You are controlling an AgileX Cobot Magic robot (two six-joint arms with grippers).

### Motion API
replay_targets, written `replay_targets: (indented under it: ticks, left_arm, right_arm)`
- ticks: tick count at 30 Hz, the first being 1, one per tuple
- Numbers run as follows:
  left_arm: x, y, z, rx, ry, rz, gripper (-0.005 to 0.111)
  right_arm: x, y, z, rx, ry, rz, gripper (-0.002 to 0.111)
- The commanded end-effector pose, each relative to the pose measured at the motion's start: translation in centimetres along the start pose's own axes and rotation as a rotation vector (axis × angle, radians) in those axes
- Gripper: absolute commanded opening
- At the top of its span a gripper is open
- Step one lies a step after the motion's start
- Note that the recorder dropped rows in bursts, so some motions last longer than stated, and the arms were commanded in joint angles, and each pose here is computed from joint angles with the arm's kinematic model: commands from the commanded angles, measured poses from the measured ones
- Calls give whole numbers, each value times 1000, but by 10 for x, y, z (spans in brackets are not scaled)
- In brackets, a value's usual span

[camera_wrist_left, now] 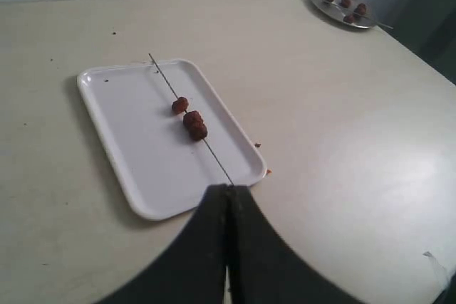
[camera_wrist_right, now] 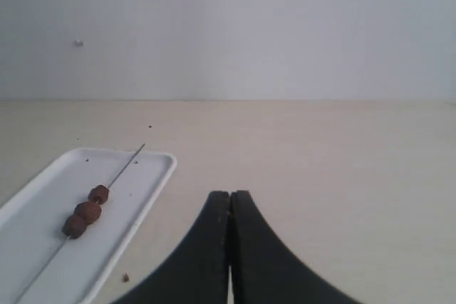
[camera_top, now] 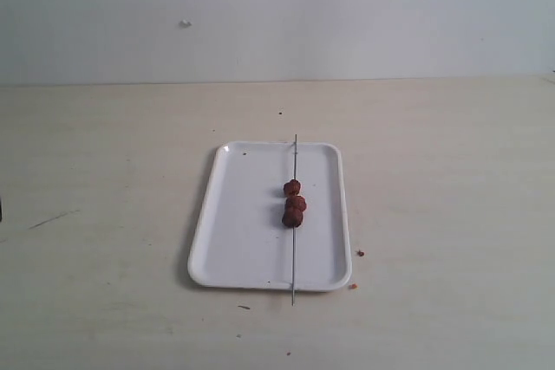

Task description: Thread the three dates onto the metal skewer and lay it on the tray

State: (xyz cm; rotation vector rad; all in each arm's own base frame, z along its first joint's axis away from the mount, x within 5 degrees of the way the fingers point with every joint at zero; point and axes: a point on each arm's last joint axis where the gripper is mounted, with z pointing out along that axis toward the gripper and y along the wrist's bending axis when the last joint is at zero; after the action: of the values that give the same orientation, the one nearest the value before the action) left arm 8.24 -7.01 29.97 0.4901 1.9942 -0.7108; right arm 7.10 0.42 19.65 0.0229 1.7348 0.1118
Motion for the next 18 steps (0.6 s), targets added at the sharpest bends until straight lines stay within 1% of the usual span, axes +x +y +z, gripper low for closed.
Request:
replay_targets:
  ticks: [1,18]
  left_arm:
    - [1,0,0,-1,-6,-13,0]
    - [1,0,0,-1,-6,-13,0]
  right_arm:
    - [-3,1,0,-17,-47,65,0]
    - [-3,1,0,-17,-47,75,0]
